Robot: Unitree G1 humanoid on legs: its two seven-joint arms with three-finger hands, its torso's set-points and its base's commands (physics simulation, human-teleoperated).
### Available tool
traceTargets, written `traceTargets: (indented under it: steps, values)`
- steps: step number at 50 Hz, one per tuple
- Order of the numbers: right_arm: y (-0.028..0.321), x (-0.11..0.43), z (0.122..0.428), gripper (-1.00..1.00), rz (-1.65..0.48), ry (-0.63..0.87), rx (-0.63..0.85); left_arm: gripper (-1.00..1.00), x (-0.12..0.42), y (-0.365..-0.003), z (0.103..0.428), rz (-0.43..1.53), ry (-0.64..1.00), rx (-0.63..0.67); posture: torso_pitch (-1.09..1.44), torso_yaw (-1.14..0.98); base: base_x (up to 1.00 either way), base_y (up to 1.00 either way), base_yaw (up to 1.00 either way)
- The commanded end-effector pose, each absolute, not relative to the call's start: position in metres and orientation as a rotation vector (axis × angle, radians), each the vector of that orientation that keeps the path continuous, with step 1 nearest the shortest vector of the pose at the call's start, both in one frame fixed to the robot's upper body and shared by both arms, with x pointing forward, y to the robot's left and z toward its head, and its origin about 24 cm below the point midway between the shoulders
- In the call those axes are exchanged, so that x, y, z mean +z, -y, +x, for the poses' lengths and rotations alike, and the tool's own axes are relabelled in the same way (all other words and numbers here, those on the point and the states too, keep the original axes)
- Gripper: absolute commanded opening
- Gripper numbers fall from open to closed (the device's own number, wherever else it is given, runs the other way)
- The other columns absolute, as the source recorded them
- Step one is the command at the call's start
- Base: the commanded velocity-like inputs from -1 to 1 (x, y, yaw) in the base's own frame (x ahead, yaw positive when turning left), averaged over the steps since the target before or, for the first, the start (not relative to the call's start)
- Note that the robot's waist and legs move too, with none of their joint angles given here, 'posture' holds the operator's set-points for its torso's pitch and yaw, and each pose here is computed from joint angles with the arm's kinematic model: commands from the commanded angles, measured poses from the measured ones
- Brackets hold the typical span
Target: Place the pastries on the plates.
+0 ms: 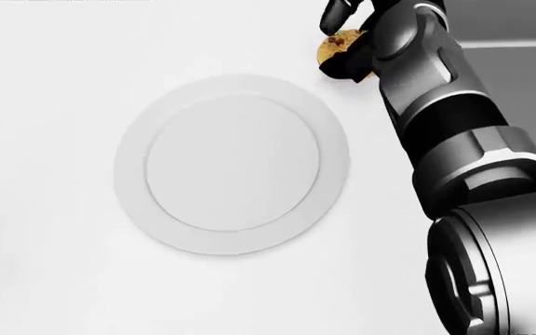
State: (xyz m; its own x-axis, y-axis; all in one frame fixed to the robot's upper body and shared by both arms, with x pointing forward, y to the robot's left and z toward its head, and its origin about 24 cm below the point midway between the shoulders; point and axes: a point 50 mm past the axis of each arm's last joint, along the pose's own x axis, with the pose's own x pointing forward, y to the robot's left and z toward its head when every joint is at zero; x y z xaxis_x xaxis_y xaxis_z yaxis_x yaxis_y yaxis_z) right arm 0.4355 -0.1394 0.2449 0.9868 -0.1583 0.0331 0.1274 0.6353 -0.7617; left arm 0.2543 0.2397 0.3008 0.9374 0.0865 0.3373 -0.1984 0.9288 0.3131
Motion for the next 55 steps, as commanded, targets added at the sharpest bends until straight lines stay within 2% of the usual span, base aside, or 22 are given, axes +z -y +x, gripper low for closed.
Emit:
traceTargets:
  steps: [1, 18, 24, 32, 36, 55]
  values:
    - [0.139, 0.262, 0.435, -1.00, -0.863, 0.001, -0.182, 1.00, 0.315, -0.240, 0.247, 0.366, 0.403, 0.176, 0.25, 0.00, 0.00, 0.00, 0.00]
    - [0.138, 0.306, 0.432, -1.00, -0.833, 0.139, -0.239, 1.00, 0.311, -0.239, 0.248, 0.365, 0.397, 0.169, 0.25, 0.00, 0.00, 0.00, 0.00]
    - [0.130, 0.324, 0.429, -1.00, -0.836, 0.195, -0.184, 1.00, 0.312, -0.239, 0.251, 0.365, 0.396, 0.164, 0.25, 0.00, 0.00, 0.00, 0.00]
    - [0.112, 0.354, 0.422, -1.00, -0.805, 0.298, 0.032, 1.00, 0.309, -0.238, 0.252, 0.365, 0.392, 0.156, 0.25, 0.00, 0.00, 0.00, 0.00]
    - [0.097, 0.362, 0.417, -1.00, -0.827, 0.335, 0.195, 1.00, 0.310, -0.238, 0.250, 0.367, 0.390, 0.151, 0.25, 0.00, 0.00, 0.00, 0.00]
    - [0.057, 0.360, 0.395, -1.00, -0.979, 0.423, 0.754, 1.00, 0.311, -0.238, 0.249, 0.370, 0.393, 0.154, 0.25, 0.00, 0.00, 0.00, 0.00]
